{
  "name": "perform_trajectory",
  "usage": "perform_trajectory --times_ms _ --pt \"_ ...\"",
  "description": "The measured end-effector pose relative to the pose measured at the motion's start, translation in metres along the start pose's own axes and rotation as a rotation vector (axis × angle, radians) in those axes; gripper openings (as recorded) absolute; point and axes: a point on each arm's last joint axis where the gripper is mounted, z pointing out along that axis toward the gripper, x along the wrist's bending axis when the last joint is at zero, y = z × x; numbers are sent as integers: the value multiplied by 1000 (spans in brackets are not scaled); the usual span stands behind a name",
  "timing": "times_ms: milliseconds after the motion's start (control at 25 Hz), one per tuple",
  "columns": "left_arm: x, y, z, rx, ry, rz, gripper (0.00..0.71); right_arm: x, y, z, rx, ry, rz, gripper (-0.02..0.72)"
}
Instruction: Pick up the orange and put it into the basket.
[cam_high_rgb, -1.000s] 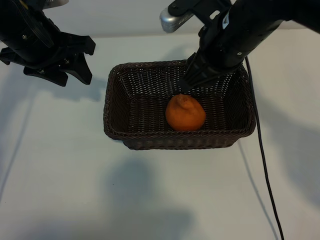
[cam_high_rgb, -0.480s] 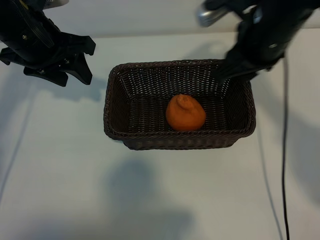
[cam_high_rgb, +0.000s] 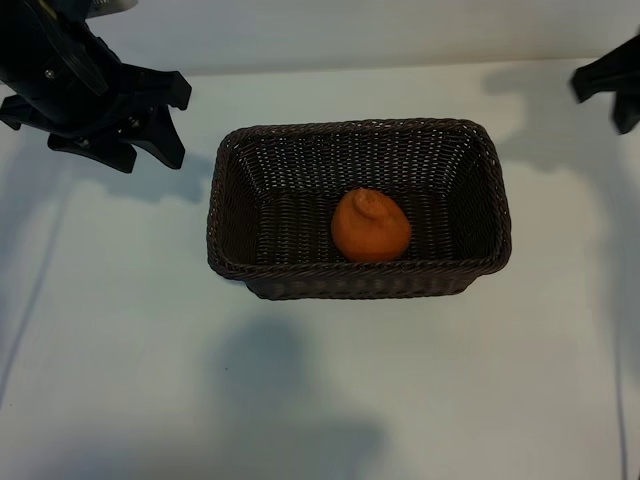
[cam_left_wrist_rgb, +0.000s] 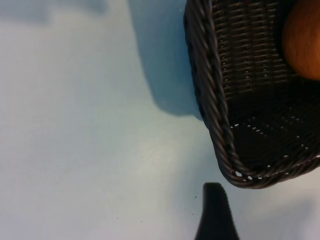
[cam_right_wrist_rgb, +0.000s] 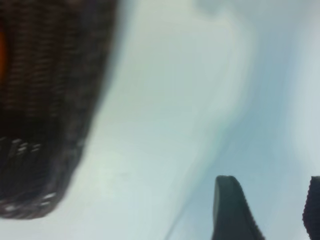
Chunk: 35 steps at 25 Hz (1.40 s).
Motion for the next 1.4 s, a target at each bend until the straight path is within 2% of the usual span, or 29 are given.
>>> perform_trajectory --times_ms 120,360,600,920,1160,1400 --pt "0 0 0 0 0 0 526 -7 -1 -3 -7 21 41 365" --pt "0 0 0 0 0 0 526 -4 -2 -9 -24 63 49 365" --pt "0 0 0 0 0 0 526 3 -11 -37 -99 139 64 365" --pt "-2 -1 -1 -4 -15 -3 526 7 -15 -49 -127 193 65 365" --pt "-7 -10 -23 -65 -24 13 526 9 -14 -49 -129 206 60 365" --pt "-11 -17 -38 -110 -31 25 526 13 -17 -47 -122 247 60 353"
